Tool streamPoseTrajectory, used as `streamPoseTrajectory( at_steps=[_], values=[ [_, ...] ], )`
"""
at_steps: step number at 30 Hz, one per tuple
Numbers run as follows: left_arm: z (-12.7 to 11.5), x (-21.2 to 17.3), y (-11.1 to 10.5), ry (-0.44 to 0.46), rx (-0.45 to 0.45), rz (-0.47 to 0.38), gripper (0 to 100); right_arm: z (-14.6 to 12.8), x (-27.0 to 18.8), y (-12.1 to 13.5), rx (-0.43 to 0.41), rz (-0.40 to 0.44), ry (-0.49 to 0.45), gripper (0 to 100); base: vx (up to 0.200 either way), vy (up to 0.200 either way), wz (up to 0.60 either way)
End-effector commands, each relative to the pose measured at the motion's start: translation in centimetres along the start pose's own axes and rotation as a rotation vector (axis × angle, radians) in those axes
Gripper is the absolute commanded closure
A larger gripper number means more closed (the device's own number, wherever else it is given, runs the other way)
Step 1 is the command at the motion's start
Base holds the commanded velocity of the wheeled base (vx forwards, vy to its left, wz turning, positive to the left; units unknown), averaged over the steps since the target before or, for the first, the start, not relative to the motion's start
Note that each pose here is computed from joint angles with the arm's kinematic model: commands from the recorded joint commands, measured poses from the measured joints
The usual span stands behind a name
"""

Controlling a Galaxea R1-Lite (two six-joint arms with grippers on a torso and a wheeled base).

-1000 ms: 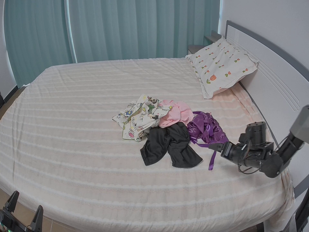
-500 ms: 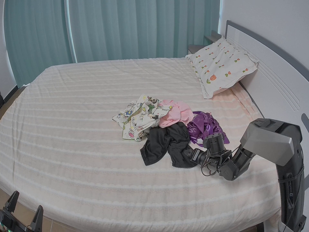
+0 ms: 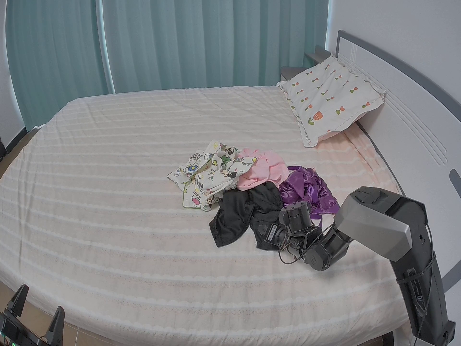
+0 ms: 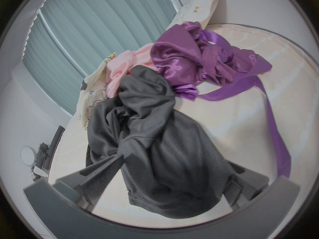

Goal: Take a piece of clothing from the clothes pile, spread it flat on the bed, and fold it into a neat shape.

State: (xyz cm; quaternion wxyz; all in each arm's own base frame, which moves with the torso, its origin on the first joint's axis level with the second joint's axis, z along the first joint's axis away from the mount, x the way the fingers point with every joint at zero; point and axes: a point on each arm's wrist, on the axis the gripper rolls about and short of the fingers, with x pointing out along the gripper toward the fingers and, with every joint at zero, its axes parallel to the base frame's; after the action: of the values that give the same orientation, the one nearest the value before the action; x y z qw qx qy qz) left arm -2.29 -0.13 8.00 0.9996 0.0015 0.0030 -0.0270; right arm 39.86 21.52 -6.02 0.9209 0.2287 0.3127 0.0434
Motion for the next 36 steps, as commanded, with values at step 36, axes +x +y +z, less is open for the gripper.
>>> streamPoseTrajectory(
  at_steps=[36],
  values=[
    [-0.3,0.0,0.0,-0.013,0.080,-0.010,0,-2.1,-19.3,-6.5,0.366,0.053,0.054,100,0.000,0.000,0.00]
  ],
)
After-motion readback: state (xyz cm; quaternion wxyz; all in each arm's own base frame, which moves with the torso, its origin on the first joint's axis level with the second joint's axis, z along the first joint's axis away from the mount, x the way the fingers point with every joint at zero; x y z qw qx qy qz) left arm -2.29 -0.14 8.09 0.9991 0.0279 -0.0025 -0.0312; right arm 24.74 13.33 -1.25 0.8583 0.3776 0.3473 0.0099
